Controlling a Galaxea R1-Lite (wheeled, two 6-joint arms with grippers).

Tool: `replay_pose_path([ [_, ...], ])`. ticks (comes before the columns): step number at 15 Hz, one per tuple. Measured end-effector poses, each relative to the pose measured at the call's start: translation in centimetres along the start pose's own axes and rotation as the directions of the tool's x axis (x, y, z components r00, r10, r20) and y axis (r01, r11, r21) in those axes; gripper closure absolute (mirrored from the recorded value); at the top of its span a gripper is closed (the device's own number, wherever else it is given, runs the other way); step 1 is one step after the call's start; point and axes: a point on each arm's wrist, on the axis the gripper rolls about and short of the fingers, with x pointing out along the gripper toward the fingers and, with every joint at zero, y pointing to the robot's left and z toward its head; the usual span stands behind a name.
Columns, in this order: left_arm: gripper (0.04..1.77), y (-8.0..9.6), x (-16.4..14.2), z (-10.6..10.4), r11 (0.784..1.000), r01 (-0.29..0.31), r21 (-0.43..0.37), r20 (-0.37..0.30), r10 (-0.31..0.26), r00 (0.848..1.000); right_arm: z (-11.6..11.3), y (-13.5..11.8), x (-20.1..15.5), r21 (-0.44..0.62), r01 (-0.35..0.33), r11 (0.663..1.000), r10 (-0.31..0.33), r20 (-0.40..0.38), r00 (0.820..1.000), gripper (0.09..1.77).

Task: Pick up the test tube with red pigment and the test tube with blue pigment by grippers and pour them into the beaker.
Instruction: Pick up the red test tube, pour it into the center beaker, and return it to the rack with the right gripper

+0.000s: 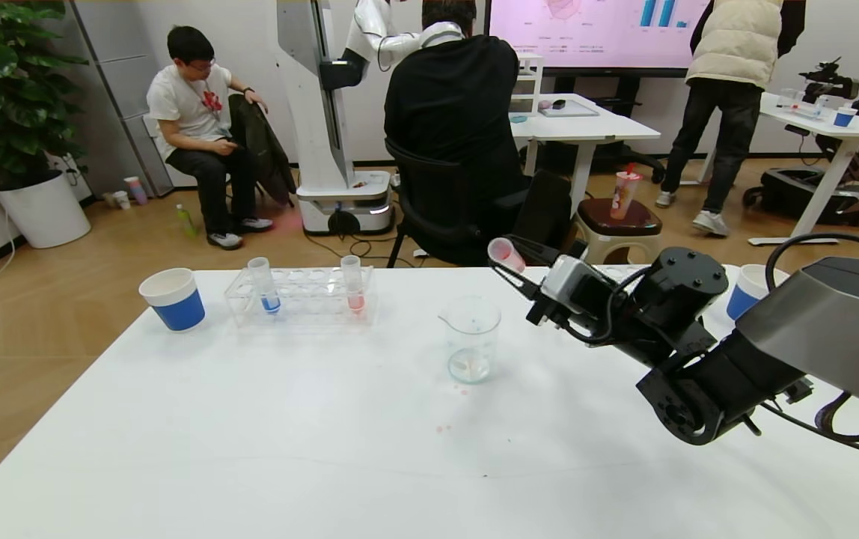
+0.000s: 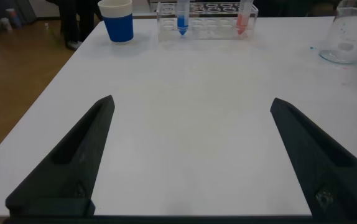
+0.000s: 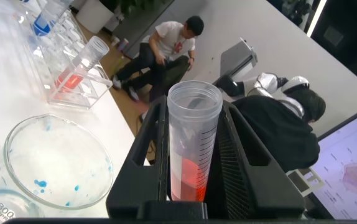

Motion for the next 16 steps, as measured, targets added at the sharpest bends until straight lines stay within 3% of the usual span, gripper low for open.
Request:
replay_pose_path([
  [4, 0.06, 0.0, 0.0, 0.0, 1.000, 0.000, 0.000, 0.000, 0.000, 1.000, -1.0, -1.3, 0.3, -0.197, -0.050, 0.979, 0.065, 0.068, 0.996, 1.34],
  [7, 0.06, 0.0, 0.0, 0.0, 1.000, 0.000, 0.000, 0.000, 0.000, 1.000, -1.4, -1.5, 0.5, -0.259, -0.054, 0.964, 0.075, 0.072, 0.995, 1.34],
  [10, 0.06, 0.0, 0.0, 0.0, 1.000, 0.000, 0.000, 0.000, 0.000, 1.000, -1.7, -1.4, 1.0, -0.363, -0.096, 0.927, 0.137, 0.089, 0.987, 1.34],
  [16, 0.06, 0.0, 0.0, 0.0, 1.000, 0.000, 0.000, 0.000, 0.000, 1.000, -2.3, -1.4, 2.3, -0.470, -0.073, 0.880, 0.159, 0.148, 0.976, 1.34],
])
